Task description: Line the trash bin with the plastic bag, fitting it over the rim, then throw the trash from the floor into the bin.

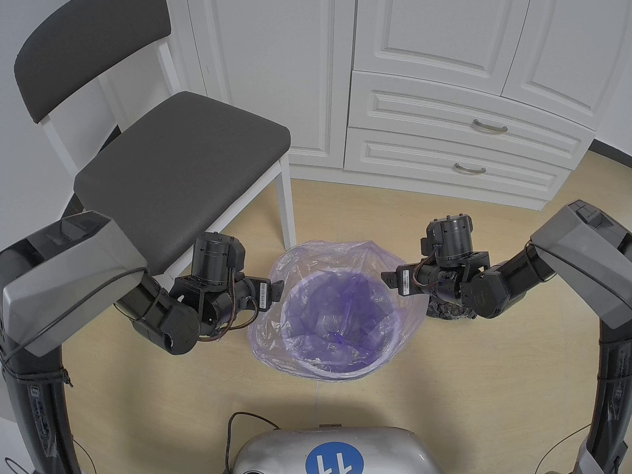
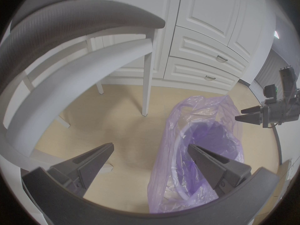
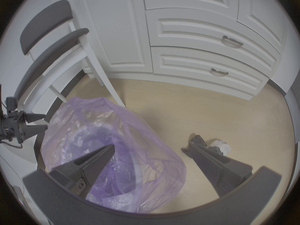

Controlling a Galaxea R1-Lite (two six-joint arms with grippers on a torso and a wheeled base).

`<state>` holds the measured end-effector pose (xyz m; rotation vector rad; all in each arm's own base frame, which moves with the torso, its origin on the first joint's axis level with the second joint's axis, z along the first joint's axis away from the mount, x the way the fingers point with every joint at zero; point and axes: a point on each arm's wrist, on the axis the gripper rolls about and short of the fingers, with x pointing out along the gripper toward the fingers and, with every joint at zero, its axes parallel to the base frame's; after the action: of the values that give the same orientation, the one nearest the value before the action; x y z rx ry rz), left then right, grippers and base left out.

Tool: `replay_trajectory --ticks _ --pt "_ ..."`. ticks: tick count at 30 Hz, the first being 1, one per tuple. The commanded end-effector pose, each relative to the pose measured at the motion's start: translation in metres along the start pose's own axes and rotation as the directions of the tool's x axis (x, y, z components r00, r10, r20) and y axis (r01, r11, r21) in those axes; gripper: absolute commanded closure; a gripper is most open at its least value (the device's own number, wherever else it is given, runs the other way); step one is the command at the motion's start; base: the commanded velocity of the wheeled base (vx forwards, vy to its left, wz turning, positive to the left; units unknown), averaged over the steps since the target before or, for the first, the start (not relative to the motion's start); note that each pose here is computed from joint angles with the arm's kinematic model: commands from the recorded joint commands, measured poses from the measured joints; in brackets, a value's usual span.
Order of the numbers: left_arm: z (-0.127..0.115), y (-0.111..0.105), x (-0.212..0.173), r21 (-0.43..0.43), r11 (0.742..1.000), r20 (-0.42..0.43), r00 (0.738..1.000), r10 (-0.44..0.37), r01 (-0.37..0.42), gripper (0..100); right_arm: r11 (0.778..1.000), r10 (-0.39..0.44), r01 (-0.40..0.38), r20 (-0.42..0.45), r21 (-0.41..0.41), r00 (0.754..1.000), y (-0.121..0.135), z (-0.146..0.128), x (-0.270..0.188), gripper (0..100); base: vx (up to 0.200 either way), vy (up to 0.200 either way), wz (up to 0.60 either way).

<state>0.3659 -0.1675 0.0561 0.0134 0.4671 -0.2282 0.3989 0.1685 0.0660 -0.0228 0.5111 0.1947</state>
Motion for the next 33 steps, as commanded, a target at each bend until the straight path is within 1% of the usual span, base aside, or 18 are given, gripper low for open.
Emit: replay_trajectory --ticks 1,3,4,8,10,13,16,21,24,30,31,32,33 --pt "-0.002 0.011 0.009 -0.024 1.0 -0.022 1.0 -0.007 0.006 0 1.0 -0.024 0.025 -0.036 0.016 0.999 -0.004 -0.007 0.017 0 0.0 0.0 0.0" --pt "-0.002 0.015 0.013 -0.038 0.999 -0.022 1.0 0.001 -0.002 0 0.999 -0.036 0.037 -0.036 0.021 0.999 -0.006 -0.009 0.023 0 0.0 0.0 0.0" --pt "-0.004 0.017 0.02 -0.05 0.999 -0.025 1.0 0.005 -0.006 0 0.998 -0.056 0.057 -0.031 0.026 0.998 -0.008 -0.01 0.027 0 0.0 0.0 0.0" --pt "-0.006 0.018 0.032 -0.093 0.996 -0.02 1.0 0.01 -0.012 0 0.994 -0.102 0.102 -0.002 0.042 0.995 -0.016 -0.003 0.033 0 0.0 0.0 0.0" --pt "-0.004 0.02 0.038 -0.122 0.992 -0.009 1.0 0.017 -0.018 0 0.992 -0.107 0.106 0.018 0.066 0.994 -0.018 0.003 0.033 0 0.0 0.0 0.0" --pt "-0.003 0.024 0.043 -0.143 0.989 -0.002 1.0 0.026 -0.026 0 0.988 -0.105 0.099 0.042 0.115 0.994 -0.017 0.008 0.033 0 0.0 0.0 0.0" --pt "-0.006 0.03 0.051 -0.154 0.987 -0.004 0.999 0.037 -0.037 0 0.987 -0.107 0.101 0.045 0.125 0.993 -0.018 0.009 0.036 0 0.0 0.0 0.0" --pt "-0.007 0.03 0.059 -0.185 0.982 0.004 0.999 0.045 -0.044 0 0.985 -0.113 0.107 0.04 0.134 0.993 -0.02 0.004 0.047 0 0.0 0.0 0.0" --pt "-0.008 0.03 0.065 -0.2 0.979 0.014 0.999 0.048 -0.044 0 0.979 -0.122 0.111 0.051 0.173 0.991 -0.024 0.003 0.058 0 0.0 0.0 0.0" --pt "-0.01 0.028 0.081 -0.268 0.962 0.029 0.998 0.057 -0.048 0 0.962 -0.147 0.126 0.07 0.241 0.987 -0.036 0.001 0.079 0 0.0 0.0 0.0" --pt "-0.01 0.028 0.082 -0.269 0.962 0.027 0.998 0.059 -0.049 0 0.962 -0.147 0.126 0.072 0.243 0.986 -0.036 0.001 0.08 0 0.0 0.0 0.0" --pt "-0.012 0.027 0.087 -0.281 0.957 0.031 0.996 0.085 -0.073 0 0.955 -0.155 0.127 0.083 0.268 0.984 -0.04 0.003 0.084 0 0.0 0.0 0.0" --pt "-0.013 0.026 0.089 -0.284 0.956 0.034 0.995 0.092 -0.079 0 0.953 -0.157 0.129 0.083 0.275 0.984 -0.041 0.003 0.086 0 0.0 0.0 0.0"
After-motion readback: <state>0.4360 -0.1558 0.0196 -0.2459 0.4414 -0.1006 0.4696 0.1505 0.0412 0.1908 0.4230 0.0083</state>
